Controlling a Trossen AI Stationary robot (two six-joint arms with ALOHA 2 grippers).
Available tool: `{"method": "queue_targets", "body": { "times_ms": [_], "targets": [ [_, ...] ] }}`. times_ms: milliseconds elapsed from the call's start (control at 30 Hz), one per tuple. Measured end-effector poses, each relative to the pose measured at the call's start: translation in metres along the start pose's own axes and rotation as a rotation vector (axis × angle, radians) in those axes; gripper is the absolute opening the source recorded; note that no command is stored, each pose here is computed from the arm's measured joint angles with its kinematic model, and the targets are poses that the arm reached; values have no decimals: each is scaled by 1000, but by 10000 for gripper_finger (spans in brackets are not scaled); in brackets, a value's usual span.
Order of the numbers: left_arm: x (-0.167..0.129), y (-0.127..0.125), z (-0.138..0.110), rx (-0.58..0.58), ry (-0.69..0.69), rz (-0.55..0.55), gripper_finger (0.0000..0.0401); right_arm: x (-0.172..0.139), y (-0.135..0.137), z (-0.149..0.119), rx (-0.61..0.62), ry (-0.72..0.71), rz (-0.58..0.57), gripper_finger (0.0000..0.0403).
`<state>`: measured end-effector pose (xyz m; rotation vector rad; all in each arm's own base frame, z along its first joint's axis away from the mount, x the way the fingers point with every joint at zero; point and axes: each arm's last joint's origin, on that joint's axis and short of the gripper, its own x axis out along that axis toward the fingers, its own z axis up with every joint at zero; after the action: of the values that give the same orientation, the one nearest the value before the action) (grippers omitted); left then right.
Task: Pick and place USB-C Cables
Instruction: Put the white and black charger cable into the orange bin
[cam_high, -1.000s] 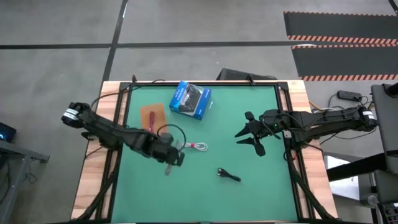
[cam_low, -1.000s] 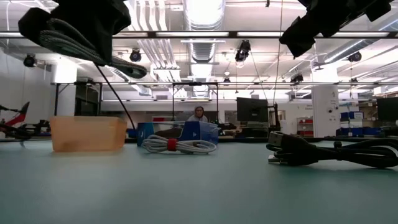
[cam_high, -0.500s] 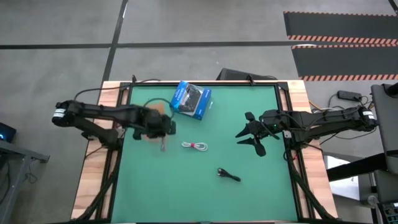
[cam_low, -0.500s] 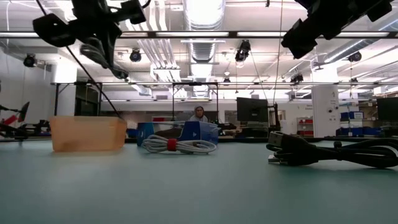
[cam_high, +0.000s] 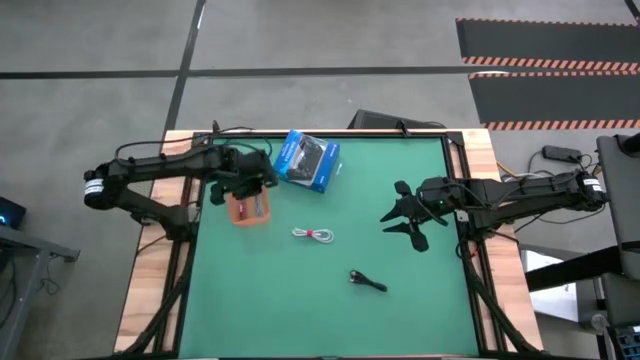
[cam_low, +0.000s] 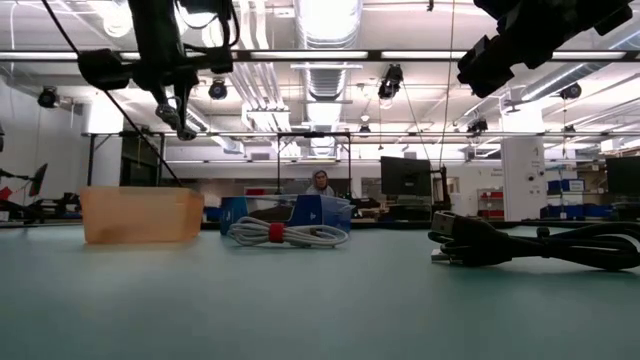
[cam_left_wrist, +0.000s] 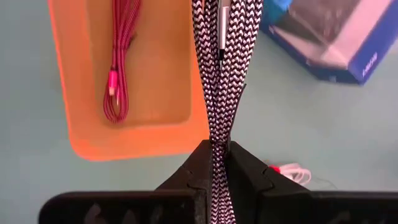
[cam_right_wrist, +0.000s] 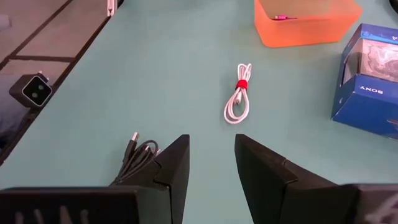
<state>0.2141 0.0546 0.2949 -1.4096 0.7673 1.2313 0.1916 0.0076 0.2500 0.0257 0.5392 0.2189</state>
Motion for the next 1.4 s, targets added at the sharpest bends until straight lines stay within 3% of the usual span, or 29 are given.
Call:
{"method": "queue_targets", "body": {
  "times_ms": [500,833,1400],
  "targets": [
    [32,-6,46,67,60,132,15,0,0,0,-8,1,0,118],
    [63,-14,48,103,94,239,15,0,0,-3,1,29,1,118],
    [80,-3,50,129,121,313,16,0,0,-3,2,33,1,118]
  ]
}}
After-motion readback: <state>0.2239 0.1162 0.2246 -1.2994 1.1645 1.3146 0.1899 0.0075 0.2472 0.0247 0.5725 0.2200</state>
